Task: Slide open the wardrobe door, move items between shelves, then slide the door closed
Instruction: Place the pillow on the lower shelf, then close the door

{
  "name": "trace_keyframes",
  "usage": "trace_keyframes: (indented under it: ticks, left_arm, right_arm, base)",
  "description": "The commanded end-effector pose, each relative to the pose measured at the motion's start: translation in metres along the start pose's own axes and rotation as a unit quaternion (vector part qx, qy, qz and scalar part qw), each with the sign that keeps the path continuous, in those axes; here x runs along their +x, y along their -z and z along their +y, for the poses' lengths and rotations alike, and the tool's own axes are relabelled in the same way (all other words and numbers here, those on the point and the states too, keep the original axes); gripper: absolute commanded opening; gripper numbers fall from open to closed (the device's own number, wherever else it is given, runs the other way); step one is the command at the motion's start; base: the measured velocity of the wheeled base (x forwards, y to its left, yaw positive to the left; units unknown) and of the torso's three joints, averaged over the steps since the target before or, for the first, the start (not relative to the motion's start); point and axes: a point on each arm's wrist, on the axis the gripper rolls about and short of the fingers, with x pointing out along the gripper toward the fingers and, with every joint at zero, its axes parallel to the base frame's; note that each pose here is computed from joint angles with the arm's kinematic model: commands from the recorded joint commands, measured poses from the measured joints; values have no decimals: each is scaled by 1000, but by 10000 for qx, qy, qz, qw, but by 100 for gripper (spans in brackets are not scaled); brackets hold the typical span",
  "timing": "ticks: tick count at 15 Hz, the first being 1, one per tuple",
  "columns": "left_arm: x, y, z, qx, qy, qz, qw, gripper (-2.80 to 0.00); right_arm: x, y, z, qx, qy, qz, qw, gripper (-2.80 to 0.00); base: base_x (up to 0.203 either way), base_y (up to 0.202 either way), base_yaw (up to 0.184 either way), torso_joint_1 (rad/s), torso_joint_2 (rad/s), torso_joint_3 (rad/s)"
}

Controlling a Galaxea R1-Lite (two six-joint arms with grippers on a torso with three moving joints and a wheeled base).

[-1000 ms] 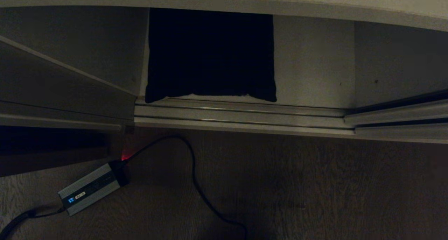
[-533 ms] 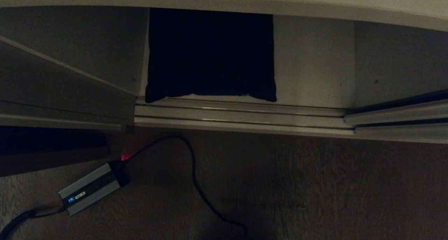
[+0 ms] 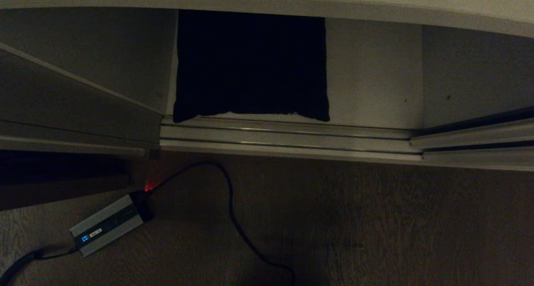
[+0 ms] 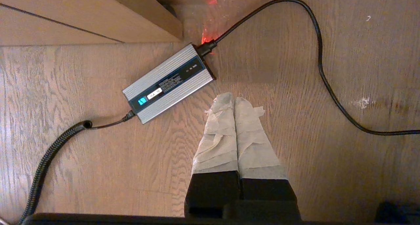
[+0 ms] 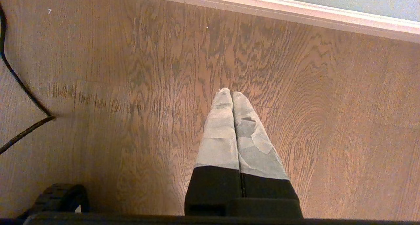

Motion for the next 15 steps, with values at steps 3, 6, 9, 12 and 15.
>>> trace_keyframes:
  ticks: [3,6,9,12,15]
  left_arm:
    - [0,0,0,3,30,27,10000,-280]
    - [0,0,0,11,29,34,10000,-280]
    - [0,0,0,-1,40,49,10000,-280]
    - [0,-1,0,-11,39,42,10000,-280]
    - [0,-1,0,-11,39,42,10000,-280]
  right_arm:
    - [0,1,0,-2,-3,19,10000,-280]
    - [0,1,0,-2,-3,20,10000,-280]
    - [0,1,0,-2,-3,20,10000,-280]
    - [0,1,0,-2,-3,20,10000,-280]
    - [0,1,0,-2,-3,20,10000,-280]
  base:
    - [0,0,0,3,4,121]
    - [0,0,0,3,5,188]
    - [0,0,0,3,4,200]
    - [0,0,0,4,1,199]
    - [0,0,0,5,0,200]
